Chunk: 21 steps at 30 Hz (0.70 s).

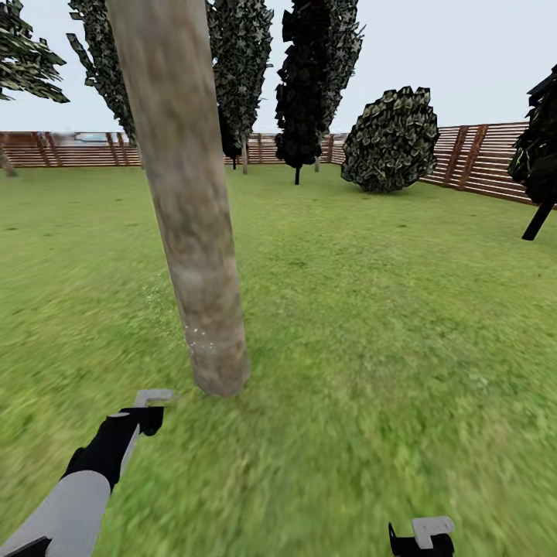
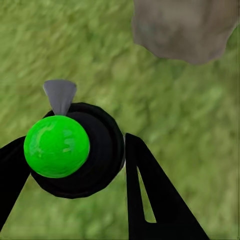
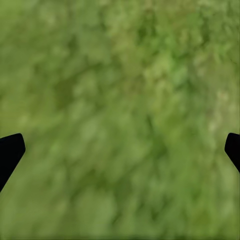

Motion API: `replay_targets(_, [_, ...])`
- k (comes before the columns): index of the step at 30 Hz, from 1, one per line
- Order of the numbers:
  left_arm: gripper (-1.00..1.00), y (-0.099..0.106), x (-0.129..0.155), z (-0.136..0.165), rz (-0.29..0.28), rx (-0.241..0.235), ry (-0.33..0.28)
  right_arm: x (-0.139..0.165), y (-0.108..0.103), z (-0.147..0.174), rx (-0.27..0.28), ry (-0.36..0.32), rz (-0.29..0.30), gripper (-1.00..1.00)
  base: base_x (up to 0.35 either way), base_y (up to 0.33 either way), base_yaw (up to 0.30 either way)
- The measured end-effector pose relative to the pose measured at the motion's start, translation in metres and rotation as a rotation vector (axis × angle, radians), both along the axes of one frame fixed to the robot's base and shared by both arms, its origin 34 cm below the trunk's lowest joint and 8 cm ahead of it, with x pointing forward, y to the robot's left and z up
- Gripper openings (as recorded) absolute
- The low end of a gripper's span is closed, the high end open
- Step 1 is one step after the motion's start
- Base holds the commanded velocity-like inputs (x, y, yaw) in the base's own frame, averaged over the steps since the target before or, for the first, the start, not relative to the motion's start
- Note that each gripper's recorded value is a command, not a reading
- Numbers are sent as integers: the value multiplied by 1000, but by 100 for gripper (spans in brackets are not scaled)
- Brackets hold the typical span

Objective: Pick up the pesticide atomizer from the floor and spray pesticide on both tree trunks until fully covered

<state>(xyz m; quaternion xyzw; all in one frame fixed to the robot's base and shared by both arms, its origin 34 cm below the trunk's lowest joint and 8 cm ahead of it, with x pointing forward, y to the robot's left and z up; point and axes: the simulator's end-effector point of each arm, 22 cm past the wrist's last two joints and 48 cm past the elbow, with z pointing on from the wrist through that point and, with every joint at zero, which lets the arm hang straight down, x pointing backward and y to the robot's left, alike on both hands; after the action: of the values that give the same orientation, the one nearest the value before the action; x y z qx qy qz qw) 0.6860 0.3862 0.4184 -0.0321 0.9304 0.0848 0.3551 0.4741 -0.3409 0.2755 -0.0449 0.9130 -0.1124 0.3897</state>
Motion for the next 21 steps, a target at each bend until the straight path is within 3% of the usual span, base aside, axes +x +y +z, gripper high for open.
replay_targets(1, [-100, -6, 1, -1, -7, -5, 0, 0, 0, 0, 0, 0, -1, 100, 0, 0, 0])
replay_targets(4, [-100, -62, 8, -4, -72, -45, 4, 0, -1, 0, -1, 0, -2, 100, 0, 0, 0])
replay_targets(6, [-100, -72, 16, 3, -83, -51, 1, 0, -1, 0, -1, -1, -2, 100, 0, 0, 0])
replay_targets(9, [-100, -58, 32, 22, -67, -38, -8, 0, -1, 0, -2, -1, -2, 100, 0, 0, 0])
replay_targets(11, [-100, -34, 40, 35, -47, -13, -16, 0, -1, 0, -1, -2, -4, 100, 0, 0, 11])
replay_targets(12, [-100, -43, 45, 39, -53, -27, -17, 0, -1, 1, -1, -2, -5, 100, 0, 0, 132])
replay_targets(13, [-100, -70, 51, 41, -77, -56, -20, 0, -1, 1, -1, -2, -5, 100, 0, 0, 246])
replay_targets(14, [-100, -115, 65, 54, -143, -78, -35, 0, -1, 1, -1, -2, -5, 100, 0, 0, 124])
replay_targets(15, [-100, -132, 79, 72, -177, -79, 18, 0, -1, 0, -1, -1, -4, 100, 0, 0, 51])
replay_targets(16, [-100, -120, 100, 105, -170, -52, -40, 0, -1, 1, -1, -2, -4, 100, 0, 0, 21])
replay_targets(18, [-100, -94, 107, 118, -171, -45, -56, 0, -1, 0, -1, -2, -3, 100, 0, 0, 8])
replay_targets(21, [-100, -78, 107, 124, -207, -79, -62, 0, -1, 0, -2, -1, -2, 100, 0, 0, 2])
